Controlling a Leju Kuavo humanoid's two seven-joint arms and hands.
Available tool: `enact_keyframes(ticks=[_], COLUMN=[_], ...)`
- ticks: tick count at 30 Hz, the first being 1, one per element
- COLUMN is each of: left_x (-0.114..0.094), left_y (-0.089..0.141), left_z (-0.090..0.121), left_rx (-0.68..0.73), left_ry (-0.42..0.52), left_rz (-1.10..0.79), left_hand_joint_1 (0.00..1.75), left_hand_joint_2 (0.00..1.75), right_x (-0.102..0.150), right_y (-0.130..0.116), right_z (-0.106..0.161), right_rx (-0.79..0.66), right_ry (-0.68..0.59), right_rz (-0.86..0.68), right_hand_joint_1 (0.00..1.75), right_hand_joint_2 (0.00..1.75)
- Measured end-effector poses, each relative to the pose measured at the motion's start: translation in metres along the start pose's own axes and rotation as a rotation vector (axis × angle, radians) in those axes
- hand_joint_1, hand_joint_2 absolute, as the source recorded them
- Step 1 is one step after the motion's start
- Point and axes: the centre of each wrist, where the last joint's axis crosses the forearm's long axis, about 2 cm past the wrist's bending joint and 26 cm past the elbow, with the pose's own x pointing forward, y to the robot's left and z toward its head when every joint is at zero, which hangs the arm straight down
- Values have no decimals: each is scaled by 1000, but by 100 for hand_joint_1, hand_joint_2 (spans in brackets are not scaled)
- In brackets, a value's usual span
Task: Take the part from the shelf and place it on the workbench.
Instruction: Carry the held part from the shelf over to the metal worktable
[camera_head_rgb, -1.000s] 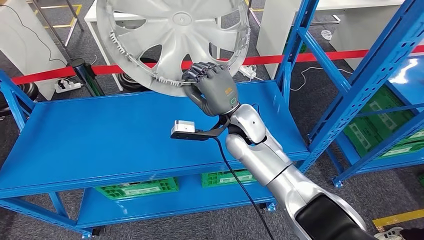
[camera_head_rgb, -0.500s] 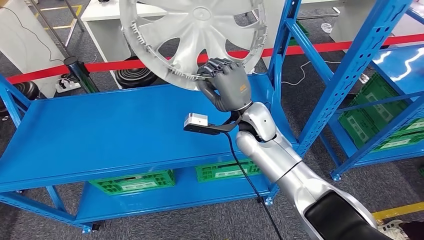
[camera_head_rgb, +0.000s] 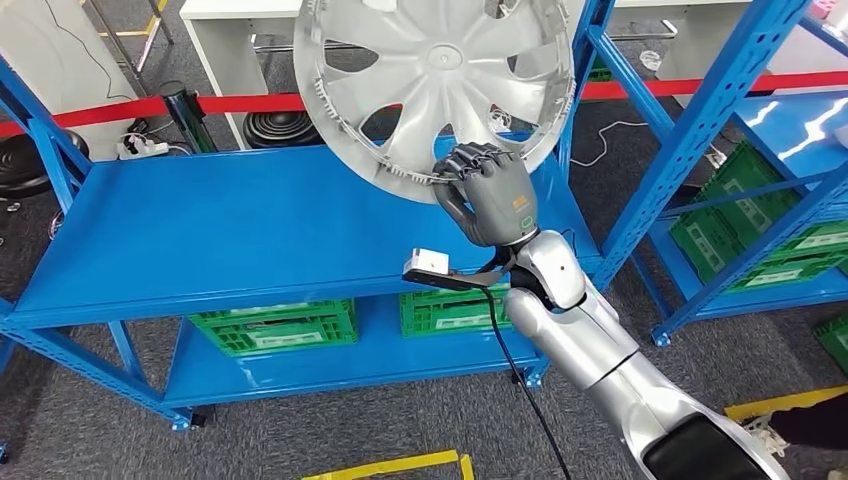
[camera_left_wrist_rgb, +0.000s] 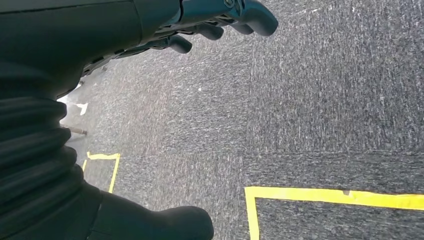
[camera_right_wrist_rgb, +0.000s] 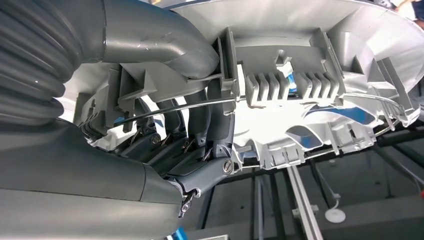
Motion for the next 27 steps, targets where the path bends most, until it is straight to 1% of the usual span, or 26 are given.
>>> enact_keyframes(ticks=[9, 19, 27], left_x=[-1, 2, 2], left_y=[0, 1, -4], left_z=[0, 0, 5], left_rx=[6, 11, 0], left_ry=[-10, -36, -73], left_rz=[0, 3, 15], left_hand_joint_1=[0, 0, 0], left_hand_joint_2=[175, 175, 175], right_x=[-8, -10, -13], right_y=[-8, -7, -5], right_z=[10, 20, 38], right_rx=[-8, 6, 26], right_ry=[14, 24, 46], right_rz=[13, -12, -8], right_hand_joint_1=[175, 175, 175], right_hand_joint_2=[175, 175, 175])
